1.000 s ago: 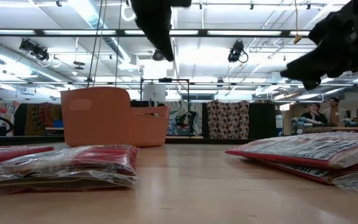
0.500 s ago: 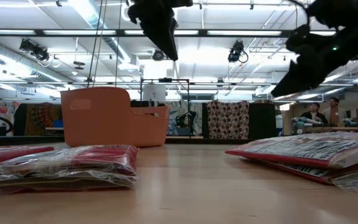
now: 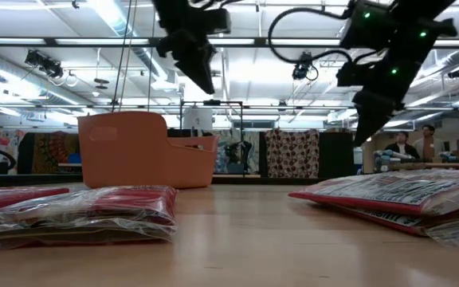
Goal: Sort popcorn bags into baskets
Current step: Stack the popcorn pack on top of the other popcorn into the orange bin
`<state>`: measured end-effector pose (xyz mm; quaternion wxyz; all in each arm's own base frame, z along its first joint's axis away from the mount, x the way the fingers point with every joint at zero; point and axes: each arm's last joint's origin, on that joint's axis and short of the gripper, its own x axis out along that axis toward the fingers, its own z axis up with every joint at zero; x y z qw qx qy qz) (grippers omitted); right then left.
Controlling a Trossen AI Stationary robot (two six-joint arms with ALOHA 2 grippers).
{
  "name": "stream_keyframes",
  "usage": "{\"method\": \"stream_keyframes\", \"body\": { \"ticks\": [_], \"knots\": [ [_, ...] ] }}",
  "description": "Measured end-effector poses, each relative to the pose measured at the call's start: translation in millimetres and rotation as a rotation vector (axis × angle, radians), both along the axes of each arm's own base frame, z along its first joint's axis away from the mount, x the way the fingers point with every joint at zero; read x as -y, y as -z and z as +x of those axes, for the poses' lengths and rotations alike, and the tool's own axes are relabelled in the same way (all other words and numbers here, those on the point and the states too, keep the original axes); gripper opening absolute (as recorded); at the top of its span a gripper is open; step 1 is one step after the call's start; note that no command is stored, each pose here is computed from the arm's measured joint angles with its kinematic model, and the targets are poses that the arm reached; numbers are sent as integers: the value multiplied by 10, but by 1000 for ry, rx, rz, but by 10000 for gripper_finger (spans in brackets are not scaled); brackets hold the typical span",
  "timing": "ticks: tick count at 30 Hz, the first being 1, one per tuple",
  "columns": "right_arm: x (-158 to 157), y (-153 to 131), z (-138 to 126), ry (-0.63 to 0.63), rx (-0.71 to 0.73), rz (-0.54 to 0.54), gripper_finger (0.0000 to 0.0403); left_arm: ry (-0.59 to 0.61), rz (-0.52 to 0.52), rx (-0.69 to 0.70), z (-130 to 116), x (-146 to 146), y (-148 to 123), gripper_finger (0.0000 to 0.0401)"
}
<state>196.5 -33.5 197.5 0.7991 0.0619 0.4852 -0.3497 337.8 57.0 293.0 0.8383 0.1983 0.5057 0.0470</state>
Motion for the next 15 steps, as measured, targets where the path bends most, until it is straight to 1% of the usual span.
{"method": "stream_keyframes", "body": {
  "ticks": [4, 7, 11, 12, 14, 15],
  "knots": [
    [61, 66, 102, -4, -54, 54, 161, -25, -4, 119, -213, 45, 58, 52],
    [95, 145, 157, 9, -124, 77, 171, -34, -9, 246, -362, 118, 39, 52],
    [148, 254, 251, 34, -204, 105, 201, -32, -29, 419, -555, 233, -32, 52],
    [160, 274, 277, 40, -228, 120, 210, -26, -34, 432, -614, 266, -15, 52],
    [182, 296, 338, 59, -254, 153, 228, -15, -40, 504, -704, 319, -30, 52],
    [194, 300, 370, 71, -267, 164, 237, -9, -41, 508, -769, 345, -1, 52]
  ]
}}
